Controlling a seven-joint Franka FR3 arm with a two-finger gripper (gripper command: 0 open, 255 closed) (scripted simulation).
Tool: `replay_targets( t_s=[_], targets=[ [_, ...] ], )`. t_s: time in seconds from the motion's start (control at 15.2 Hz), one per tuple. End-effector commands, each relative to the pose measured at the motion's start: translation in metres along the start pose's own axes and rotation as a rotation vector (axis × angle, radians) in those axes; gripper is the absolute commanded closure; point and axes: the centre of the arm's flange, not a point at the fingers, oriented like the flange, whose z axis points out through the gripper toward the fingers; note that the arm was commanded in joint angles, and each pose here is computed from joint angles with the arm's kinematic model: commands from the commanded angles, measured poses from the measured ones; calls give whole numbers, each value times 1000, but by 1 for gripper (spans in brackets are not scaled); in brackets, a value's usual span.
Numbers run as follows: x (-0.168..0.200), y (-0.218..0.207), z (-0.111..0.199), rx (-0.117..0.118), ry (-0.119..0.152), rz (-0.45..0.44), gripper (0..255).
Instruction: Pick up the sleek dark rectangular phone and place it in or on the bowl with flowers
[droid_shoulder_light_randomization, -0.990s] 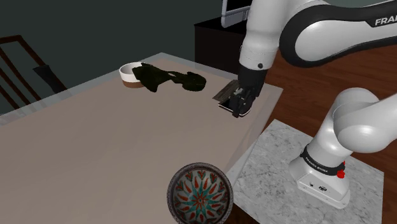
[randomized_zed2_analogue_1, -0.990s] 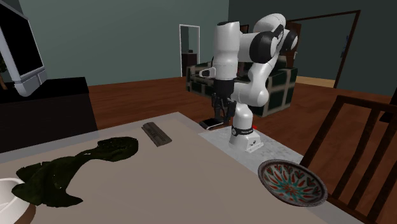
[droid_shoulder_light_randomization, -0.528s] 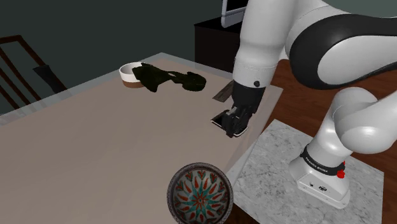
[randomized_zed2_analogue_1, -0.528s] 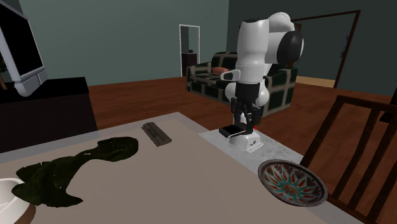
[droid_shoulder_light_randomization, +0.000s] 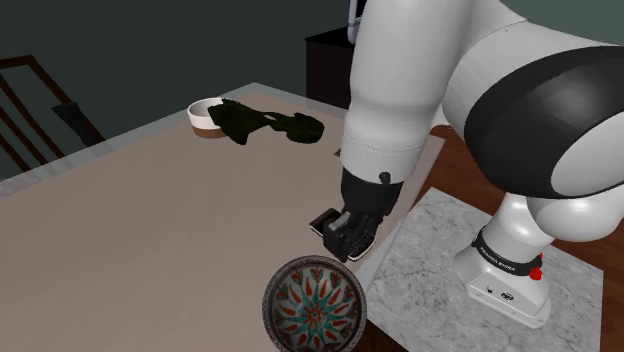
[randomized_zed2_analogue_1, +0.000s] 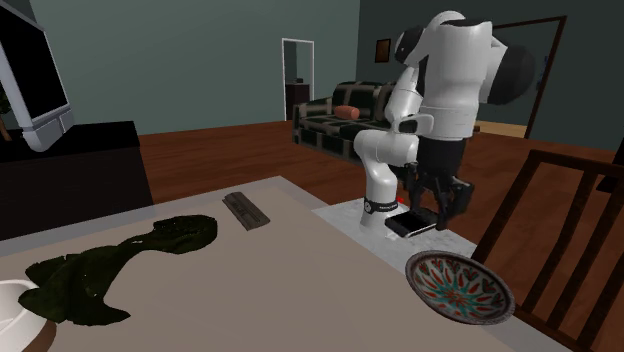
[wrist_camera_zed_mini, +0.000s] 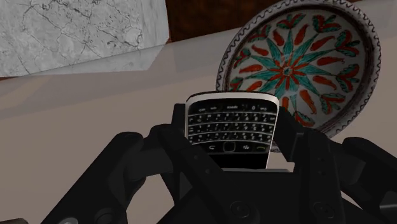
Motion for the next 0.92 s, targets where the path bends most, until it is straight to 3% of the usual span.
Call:
replay_targets(
  t_s=[0.0,0.26,0.86],
  targets=[
    [-10,-27,-3,1,-1,1,255],
    [-33,-79,-4,1,-1,1,255],
    [-34,-78,44,1,-1,1,255]
  ],
)
